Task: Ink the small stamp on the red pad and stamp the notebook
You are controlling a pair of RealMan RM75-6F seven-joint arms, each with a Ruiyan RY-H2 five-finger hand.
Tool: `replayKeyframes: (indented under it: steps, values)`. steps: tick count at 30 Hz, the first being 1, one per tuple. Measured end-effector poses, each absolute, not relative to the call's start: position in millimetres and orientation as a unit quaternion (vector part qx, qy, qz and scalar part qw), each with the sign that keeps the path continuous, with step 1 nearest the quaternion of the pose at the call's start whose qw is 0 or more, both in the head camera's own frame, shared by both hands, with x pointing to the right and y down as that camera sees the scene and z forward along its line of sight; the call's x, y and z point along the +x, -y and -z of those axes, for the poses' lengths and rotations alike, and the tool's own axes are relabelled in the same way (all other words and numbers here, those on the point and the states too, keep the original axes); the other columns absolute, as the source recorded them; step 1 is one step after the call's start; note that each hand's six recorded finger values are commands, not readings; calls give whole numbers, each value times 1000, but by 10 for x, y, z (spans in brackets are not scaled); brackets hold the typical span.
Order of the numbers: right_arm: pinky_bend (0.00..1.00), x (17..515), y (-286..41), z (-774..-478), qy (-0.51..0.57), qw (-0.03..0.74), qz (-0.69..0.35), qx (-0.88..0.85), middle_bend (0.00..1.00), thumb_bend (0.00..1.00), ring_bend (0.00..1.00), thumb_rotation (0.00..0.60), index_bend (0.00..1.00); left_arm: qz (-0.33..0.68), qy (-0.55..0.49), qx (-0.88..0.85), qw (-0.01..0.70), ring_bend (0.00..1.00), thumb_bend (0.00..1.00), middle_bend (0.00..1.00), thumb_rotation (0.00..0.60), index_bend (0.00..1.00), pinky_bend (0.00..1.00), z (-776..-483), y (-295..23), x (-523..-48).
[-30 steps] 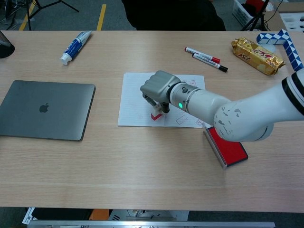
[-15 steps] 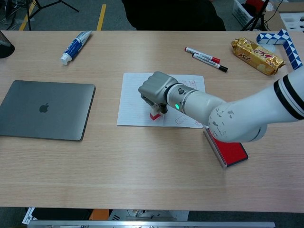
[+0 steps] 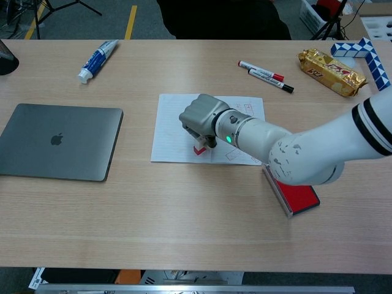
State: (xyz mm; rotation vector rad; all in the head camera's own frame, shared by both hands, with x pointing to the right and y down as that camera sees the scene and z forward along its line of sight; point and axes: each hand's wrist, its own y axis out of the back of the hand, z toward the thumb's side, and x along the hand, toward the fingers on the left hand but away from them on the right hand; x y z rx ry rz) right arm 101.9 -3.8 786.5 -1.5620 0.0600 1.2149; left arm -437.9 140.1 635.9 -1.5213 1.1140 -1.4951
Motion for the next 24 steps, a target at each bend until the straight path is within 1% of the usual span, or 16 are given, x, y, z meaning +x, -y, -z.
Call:
replayKeyframes:
  steps: [6, 13, 18, 24]
  values:
    - [472, 1088, 132, -7707, -1, 538, -511, -671, 662, 566, 498, 600, 843, 577, -431, -593, 361, 249, 244, 94, 600, 124, 226, -6341, -1390, -4345]
    - [472, 1204, 339, -7471, 39, 524, -512, -680, 662, 566, 498, 600, 843, 571, -427, -599, 364, 249, 245, 94, 600, 125, 226, -6320, -1377, -4270]
    - [472, 1213, 397, -7481, 42, 523, -517, -677, 662, 567, 498, 600, 843, 570, -428, -599, 365, 249, 244, 93, 600, 124, 226, -6293, -1374, -4261]
    - [472, 1166, 418, -7565, 36, 522, -523, -672, 663, 567, 498, 600, 843, 575, -426, -597, 362, 249, 244, 92, 600, 124, 226, -6297, -1384, -4280]
